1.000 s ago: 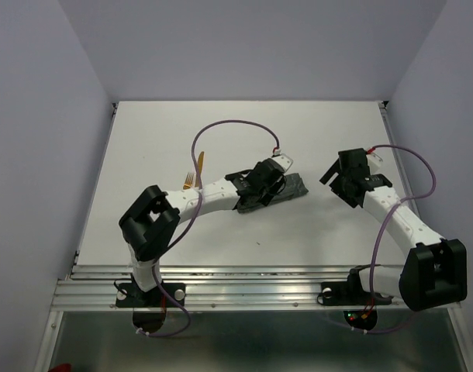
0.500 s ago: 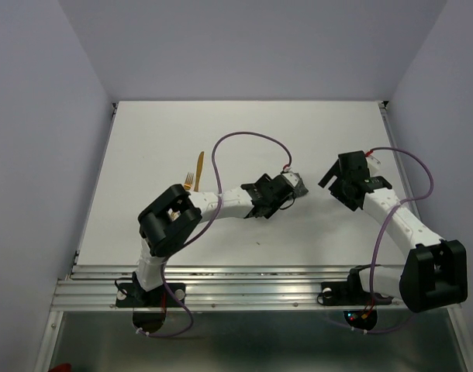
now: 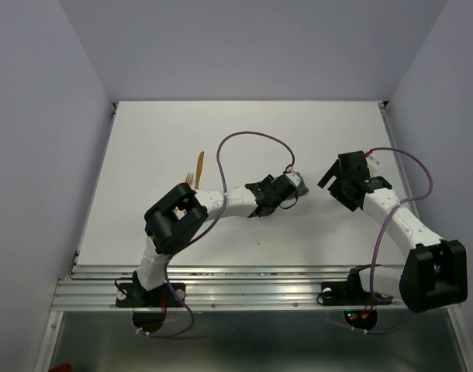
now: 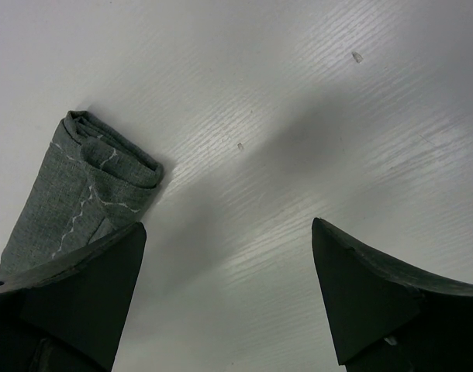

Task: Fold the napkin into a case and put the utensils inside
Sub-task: Pick up the smaller rectangle-folded napkin from the center of the board.

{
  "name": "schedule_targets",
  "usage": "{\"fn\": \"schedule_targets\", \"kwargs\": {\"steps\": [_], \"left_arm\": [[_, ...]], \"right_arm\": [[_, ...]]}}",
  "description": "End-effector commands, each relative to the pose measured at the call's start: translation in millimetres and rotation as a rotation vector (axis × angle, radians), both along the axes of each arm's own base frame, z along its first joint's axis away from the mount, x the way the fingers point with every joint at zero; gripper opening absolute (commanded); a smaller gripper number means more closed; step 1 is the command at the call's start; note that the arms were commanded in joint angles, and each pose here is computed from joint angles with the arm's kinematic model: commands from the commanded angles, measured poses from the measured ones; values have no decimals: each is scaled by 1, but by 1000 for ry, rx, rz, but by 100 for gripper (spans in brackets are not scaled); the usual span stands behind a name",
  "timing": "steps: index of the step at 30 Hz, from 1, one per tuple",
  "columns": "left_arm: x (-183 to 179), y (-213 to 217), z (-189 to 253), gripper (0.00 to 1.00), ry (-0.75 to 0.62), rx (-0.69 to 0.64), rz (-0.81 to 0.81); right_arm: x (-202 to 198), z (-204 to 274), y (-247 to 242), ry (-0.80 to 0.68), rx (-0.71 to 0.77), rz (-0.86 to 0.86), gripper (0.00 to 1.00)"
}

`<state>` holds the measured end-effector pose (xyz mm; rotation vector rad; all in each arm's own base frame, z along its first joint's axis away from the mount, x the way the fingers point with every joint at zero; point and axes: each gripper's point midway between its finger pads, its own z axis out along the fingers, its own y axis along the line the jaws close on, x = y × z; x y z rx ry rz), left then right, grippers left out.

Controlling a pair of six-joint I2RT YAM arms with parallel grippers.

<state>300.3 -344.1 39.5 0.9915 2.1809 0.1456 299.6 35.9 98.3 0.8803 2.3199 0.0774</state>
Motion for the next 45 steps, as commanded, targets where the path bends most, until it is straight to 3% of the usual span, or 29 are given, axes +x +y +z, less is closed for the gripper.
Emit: {"fn": "schedule_targets", "kwargs": {"steps": [1, 8, 12, 17, 27, 45], "left_arm": [[10, -12, 9, 50, -39, -7, 15], [-1, -12, -20, 29, 64, 67, -1], [-5, -10, -27, 0, 102, 87, 1], [-12, -25, -16, 0, 185, 45, -44], [-42, -54, 16, 0, 531, -211, -158], [-48, -74, 55, 0, 827, -569, -209]], "right_arm": [[5, 13, 0, -54, 11, 1, 93], [2, 15, 0, -70, 25, -9, 93], [-1, 13, 0, -64, 24, -3, 93], [-2, 14, 1, -71, 25, 8, 93], [-2, 12, 7, -95, 61, 16, 94], [-11, 27, 1, -133, 51, -8, 94]]}}
